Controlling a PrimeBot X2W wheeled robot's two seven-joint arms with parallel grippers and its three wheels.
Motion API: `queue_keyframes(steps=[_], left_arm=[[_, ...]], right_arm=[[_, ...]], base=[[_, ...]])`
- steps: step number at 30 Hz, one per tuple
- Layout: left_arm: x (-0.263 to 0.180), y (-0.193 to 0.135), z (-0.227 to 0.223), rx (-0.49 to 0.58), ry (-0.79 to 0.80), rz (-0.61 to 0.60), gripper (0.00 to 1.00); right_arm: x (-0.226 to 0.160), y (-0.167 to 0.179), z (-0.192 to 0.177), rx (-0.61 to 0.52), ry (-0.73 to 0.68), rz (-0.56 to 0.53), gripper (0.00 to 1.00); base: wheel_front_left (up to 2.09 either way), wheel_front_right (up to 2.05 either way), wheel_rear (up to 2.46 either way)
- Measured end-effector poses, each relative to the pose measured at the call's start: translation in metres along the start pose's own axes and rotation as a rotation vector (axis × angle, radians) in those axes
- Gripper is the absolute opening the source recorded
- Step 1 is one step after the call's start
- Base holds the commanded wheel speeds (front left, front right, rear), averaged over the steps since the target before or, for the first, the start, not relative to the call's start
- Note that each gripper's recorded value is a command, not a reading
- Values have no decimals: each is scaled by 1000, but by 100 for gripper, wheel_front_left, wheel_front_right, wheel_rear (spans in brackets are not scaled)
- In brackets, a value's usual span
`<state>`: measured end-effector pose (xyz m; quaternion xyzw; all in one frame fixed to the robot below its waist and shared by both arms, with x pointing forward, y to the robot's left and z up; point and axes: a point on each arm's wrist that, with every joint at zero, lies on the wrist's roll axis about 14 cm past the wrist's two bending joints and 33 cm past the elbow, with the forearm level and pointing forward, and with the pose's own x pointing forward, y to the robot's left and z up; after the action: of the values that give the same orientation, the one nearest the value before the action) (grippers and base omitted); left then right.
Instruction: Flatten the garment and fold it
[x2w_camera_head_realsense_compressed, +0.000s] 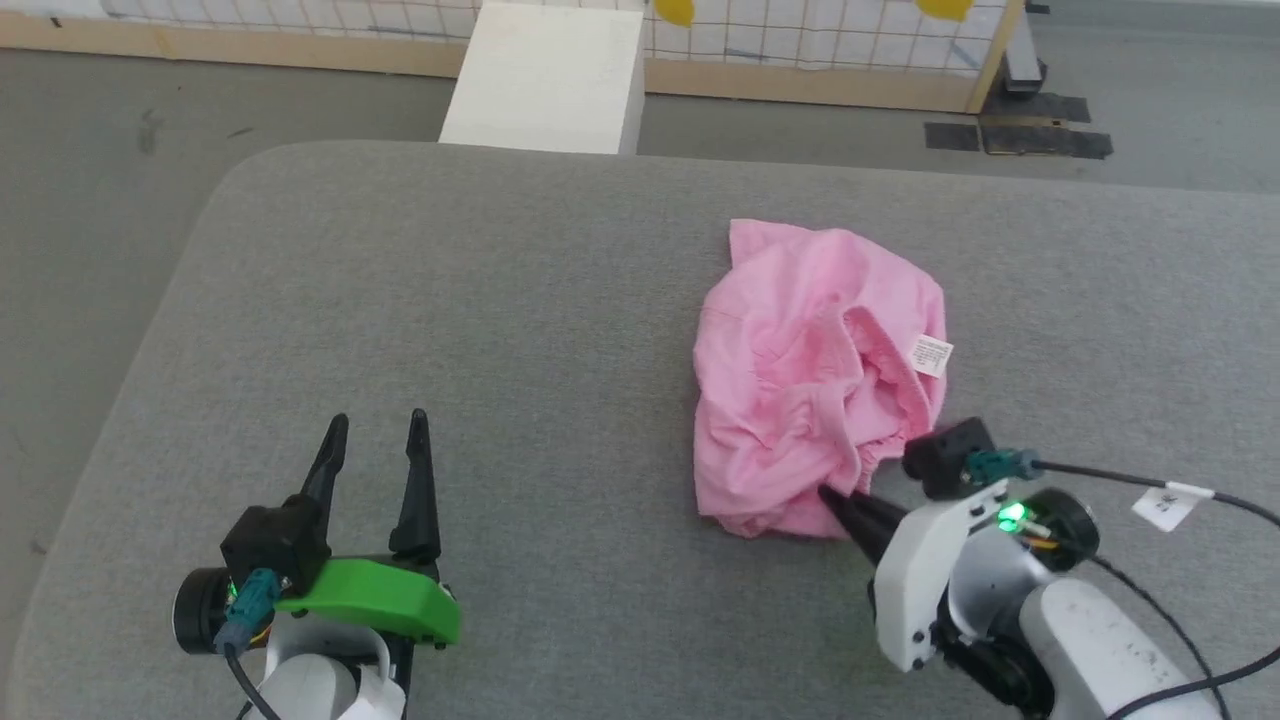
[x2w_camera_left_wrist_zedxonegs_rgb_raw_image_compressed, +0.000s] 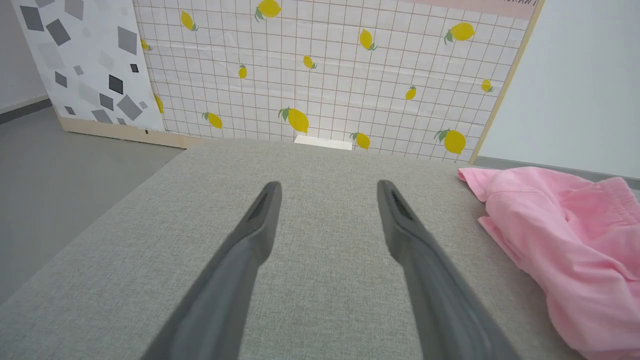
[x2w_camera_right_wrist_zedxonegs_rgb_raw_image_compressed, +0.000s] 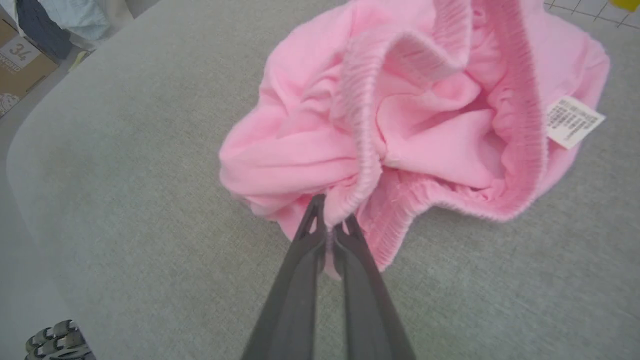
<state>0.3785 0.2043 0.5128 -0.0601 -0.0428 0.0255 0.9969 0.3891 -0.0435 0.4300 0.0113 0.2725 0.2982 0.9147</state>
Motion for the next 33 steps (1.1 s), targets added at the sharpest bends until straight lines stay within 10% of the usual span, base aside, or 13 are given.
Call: queue_keyframes(steps=[11,27,29,30,33], left_arm=[[12,-31,-3,-6,0,-91,100],[17,-41,-18,-12,40,-127,100],[17,-41,-20,-12,44,-128,100],[18,-42,-21,-11,46,-129,100],[17,-43,-21,-9,49,-135,100]], right_arm=[[-67,-91,60,-11,-239,-301,0],[-168,-181,-91,390,-50,-769,0],[-165,-178,-97,400,-56,-772,84],[-164,-176,-96,399,-68,-772,100],[-163,-175,-86,370,-152,-789,100]], base=[[0,0,0],[0,0,0],[0,0,0],[0,0,0],[0,0,0]])
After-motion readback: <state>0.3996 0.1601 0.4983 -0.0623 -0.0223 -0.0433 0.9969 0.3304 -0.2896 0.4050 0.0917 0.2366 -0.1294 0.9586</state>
